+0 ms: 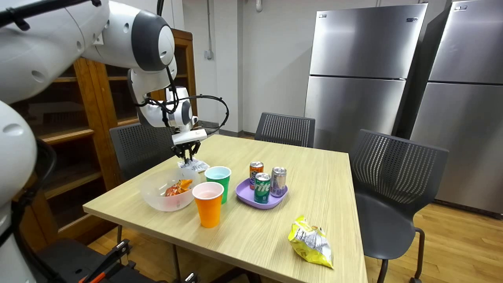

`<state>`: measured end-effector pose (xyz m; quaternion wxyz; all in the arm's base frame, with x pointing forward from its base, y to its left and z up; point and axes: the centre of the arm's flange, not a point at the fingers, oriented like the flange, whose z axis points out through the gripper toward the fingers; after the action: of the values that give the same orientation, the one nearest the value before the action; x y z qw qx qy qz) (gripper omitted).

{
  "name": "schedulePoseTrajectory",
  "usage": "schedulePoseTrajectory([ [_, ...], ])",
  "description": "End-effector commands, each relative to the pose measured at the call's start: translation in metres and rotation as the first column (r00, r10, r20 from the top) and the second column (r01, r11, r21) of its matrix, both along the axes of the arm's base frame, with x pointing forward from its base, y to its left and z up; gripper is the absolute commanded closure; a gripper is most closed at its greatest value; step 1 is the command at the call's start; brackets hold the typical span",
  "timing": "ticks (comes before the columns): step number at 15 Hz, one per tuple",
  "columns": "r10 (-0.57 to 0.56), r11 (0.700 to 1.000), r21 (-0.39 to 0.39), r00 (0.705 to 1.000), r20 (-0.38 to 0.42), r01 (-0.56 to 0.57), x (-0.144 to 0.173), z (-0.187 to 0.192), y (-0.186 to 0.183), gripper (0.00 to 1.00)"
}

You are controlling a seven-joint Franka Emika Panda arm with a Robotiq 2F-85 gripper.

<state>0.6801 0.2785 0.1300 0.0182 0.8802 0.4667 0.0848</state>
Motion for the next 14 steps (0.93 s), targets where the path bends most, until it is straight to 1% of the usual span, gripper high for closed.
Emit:
schedulePoseTrajectory([
  [1,0.015,1.0,0.013,1.0,-0.02,-0.015,0.006,0.004,0.001,1.0],
  [7,0.013,1.0,0.024,1.0,-0.019,-0.013,-0.004,0.015,0.008,1.0],
  [14,0.017,0.998,0.056,1.0,0.02,-0.018,-0.021,0.056,0.026,1.0],
])
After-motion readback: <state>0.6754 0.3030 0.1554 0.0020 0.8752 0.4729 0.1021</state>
